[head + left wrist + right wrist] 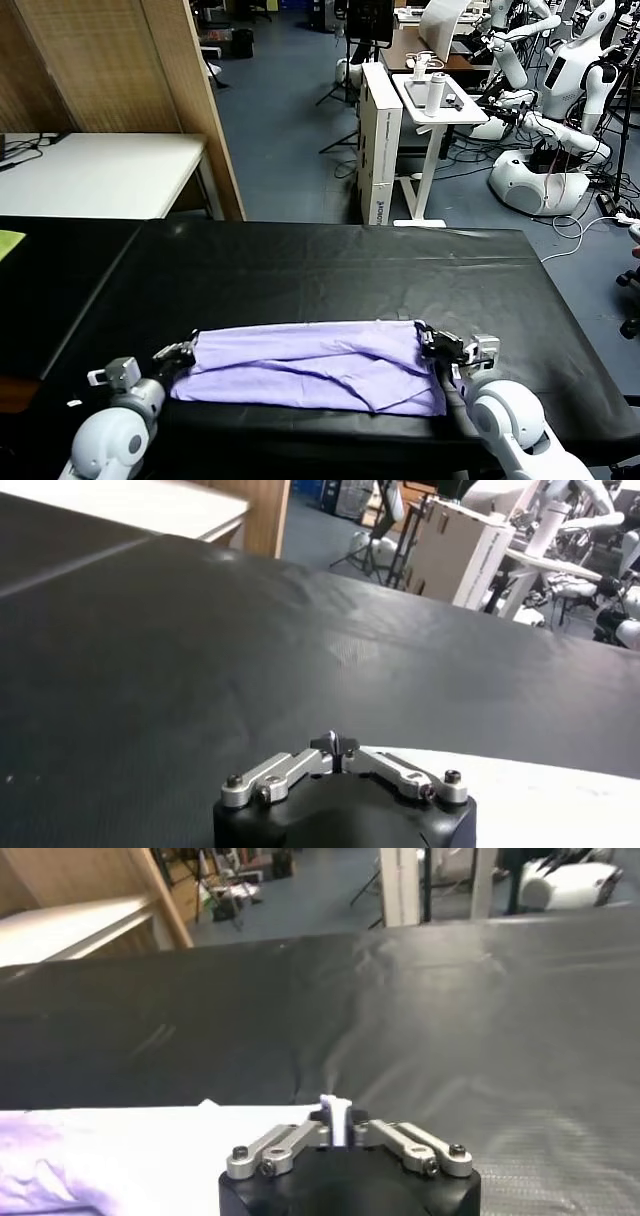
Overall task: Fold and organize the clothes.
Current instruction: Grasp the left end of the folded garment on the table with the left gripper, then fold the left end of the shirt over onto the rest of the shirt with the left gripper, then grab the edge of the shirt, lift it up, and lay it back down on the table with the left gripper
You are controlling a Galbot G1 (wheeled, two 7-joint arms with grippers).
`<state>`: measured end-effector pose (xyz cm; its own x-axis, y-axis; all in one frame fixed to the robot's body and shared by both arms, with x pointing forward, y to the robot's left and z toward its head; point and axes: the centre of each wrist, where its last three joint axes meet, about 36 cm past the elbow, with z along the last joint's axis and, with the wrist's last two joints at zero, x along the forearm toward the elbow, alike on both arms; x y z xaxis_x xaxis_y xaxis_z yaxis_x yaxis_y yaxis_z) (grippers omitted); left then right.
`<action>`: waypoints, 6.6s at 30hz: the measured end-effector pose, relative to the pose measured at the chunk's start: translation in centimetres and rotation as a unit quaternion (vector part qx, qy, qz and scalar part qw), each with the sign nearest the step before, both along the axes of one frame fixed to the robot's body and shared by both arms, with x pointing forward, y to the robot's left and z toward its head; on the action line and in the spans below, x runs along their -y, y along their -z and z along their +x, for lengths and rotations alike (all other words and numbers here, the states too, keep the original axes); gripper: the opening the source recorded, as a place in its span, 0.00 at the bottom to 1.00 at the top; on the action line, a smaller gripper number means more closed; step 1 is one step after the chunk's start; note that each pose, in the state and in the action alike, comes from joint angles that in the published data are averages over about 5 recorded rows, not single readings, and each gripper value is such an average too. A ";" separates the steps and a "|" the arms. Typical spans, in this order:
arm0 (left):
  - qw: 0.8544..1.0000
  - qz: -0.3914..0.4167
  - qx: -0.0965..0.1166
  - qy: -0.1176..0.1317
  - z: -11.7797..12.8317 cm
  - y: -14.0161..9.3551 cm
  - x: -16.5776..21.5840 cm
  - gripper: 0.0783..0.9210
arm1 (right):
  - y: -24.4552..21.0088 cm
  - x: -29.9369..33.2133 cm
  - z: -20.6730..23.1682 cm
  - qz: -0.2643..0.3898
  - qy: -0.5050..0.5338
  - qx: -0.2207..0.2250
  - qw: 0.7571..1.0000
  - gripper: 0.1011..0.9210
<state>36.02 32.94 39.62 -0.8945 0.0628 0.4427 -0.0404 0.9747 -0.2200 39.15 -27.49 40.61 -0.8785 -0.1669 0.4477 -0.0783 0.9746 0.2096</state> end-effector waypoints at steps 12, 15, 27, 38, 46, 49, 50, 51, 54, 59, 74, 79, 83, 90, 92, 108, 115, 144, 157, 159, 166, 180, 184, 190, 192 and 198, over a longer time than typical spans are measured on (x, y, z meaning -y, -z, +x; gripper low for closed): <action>1.000 0.001 0.029 0.000 2.0 -1.1 -0.8 0.55 | -2.3 1.7 -0.7 0.025 -0.034 0.070 0.997 0.87; 1.000 -0.002 0.028 0.001 1.7 -1.8 -1.4 0.77 | -3.1 2.4 -1.3 0.018 -0.040 0.074 0.996 0.97; 0.991 -0.069 -0.083 0.076 0.3 -6.3 -5.8 0.98 | -4.5 5.7 -5.3 -0.011 -0.040 0.063 0.997 0.98; 0.985 -0.097 -0.101 0.104 0.9 -6.2 -7.4 0.98 | -4.0 6.2 -6.9 -0.013 -0.031 0.047 0.998 0.98; 0.984 -0.091 -0.115 0.101 0.6 -5.1 -8.0 0.98 | -3.8 6.3 -6.8 -0.013 -0.030 0.045 0.998 0.98; 0.984 -0.091 -0.117 0.099 0.6 -4.7 -8.0 0.98 | -3.7 6.3 -6.8 -0.012 -0.030 0.044 0.999 0.98; 0.984 -0.092 -0.117 0.098 0.6 -4.6 -7.9 0.98 | -3.7 6.3 -6.8 -0.012 -0.030 0.044 0.999 0.98; 0.984 -0.093 -0.117 0.098 0.6 -4.4 -7.8 0.98 | -3.7 6.3 -6.8 -0.012 -0.030 0.044 0.999 0.98; 0.983 -0.101 -0.118 0.097 0.5 -4.0 -7.5 0.98 | -3.7 6.4 -6.7 -0.012 -0.029 0.044 0.999 0.98; 0.981 -0.117 -0.118 0.100 0.1 -3.6 -6.7 0.98 | -3.7 6.3 -6.5 -0.011 -0.030 0.046 0.998 0.98; 0.978 -0.140 -0.121 0.101 -0.2 -3.0 -5.6 0.68 | -3.4 5.8 -6.5 -0.008 -0.029 0.047 0.998 0.98; 0.977 -0.144 -0.126 0.093 -0.3 -2.9 -5.5 0.30 | -3.4 5.7 -6.5 -0.008 -0.029 0.049 0.998 0.98; 0.980 -0.125 -0.125 0.090 -0.5 -3.4 -5.1 0.13 | -3.4 5.8 -6.6 -0.008 -0.027 0.049 0.998 0.98; 0.990 -0.006 -0.110 0.086 -0.9 -5.6 -5.6 0.12 | -3.4 5.7 -6.4 -0.007 -0.023 0.052 0.998 0.98; 0.990 0.038 -0.103 0.083 -1.1 -6.5 -6.1 0.12 | -3.3 5.6 -6.4 -0.007 -0.024 0.052 0.998 0.98; 0.973 0.228 -0.015 0.024 -3.5 -11.8 -8.4 0.12 | -2.7 4.6 -7.4 -0.009 -0.021 0.047 0.999 0.98; 0.994 0.086 -0.041 0.053 -3.8 -11.5 -3.9 0.12 | -2.5 4.7 -8.6 -0.015 -0.012 0.044 0.999 0.98; 0.978 -0.110 -0.049 0.171 -0.8 -7.1 10.0 0.12 | -1.2 4.8 -9.2 -0.019 0.009 0.033 0.999 0.98; 0.975 -0.120 -0.055 0.179 -0.8 -6.5 11.4 0.12 | -0.9 4.3 -9.0 -0.017 0.007 0.032 0.999 0.98; 0.976 -0.117 -0.055 0.176 -0.5 -6.2 11.5 0.12 | -0.8 4.2 -9.1 -0.018 0.007 0.031 0.999 0.98; 0.977 -0.113 -0.060 0.173 -0.5 -5.8 11.6 0.34 | -1.2 3.8 -8.7 -0.023 -0.023 0.039 0.999 0.98; 0.983 -0.088 -0.030 0.157 -2.8 -8.9 9.2 0.98 | -2.1 -0.9 -5.6 -0.001 -0.130 0.045 0.990 0.98; 0.989 -0.057 -0.026 0.134 -2.7 -9.2 7.4 0.98 | -2.1 -3.6 -4.3 0.010 -0.169 0.050 0.984 0.98; 0.993 -0.027 -0.030 0.111 -3.0 -8.9 6.3 0.98 | -2.5 -7.5 -2.6 0.028 -0.214 0.063 0.974 0.98; 0.993 -0.024 -0.032 0.107 -3.1 -8.7 6.3 0.98 | -2.7 -8.6 -1.9 0.034 -0.224 0.070 0.972 0.98; 0.994 -0.016 -0.038 0.097 -3.4 -8.2 6.2 0.98 | -3.5 -11.6 0.4 0.037 -0.234 0.089 0.967 0.98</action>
